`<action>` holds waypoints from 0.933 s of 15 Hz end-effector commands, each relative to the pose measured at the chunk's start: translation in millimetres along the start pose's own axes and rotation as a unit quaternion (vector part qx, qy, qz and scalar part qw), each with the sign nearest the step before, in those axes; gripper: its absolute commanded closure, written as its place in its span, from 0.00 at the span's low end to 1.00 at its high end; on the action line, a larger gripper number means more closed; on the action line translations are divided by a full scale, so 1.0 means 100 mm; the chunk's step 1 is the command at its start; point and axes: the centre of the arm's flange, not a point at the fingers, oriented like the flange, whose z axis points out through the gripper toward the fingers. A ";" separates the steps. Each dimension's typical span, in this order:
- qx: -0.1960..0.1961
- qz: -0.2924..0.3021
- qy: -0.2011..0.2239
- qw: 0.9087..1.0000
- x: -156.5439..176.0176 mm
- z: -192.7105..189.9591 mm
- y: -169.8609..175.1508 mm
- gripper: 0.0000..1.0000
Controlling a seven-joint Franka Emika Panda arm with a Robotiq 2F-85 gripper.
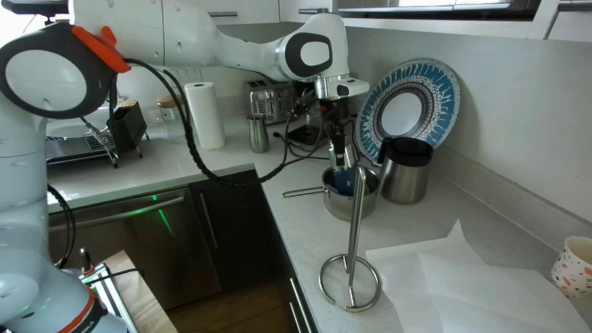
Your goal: Put the silver bottle in the pot
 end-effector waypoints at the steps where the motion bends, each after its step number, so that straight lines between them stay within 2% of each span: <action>1: 0.016 0.058 -0.073 0.996 0.17 0.34 0.09 0.82; 3: 0.051 0.073 -0.099 0.991 0.32 0.45 0.28 0.95; 6: 0.108 0.116 -0.130 0.979 0.48 0.51 0.56 0.94; 10: 0.190 0.166 -0.179 0.951 0.58 0.53 0.79 0.94; 14: 0.278 0.150 -0.215 0.924 0.56 0.40 0.65 0.95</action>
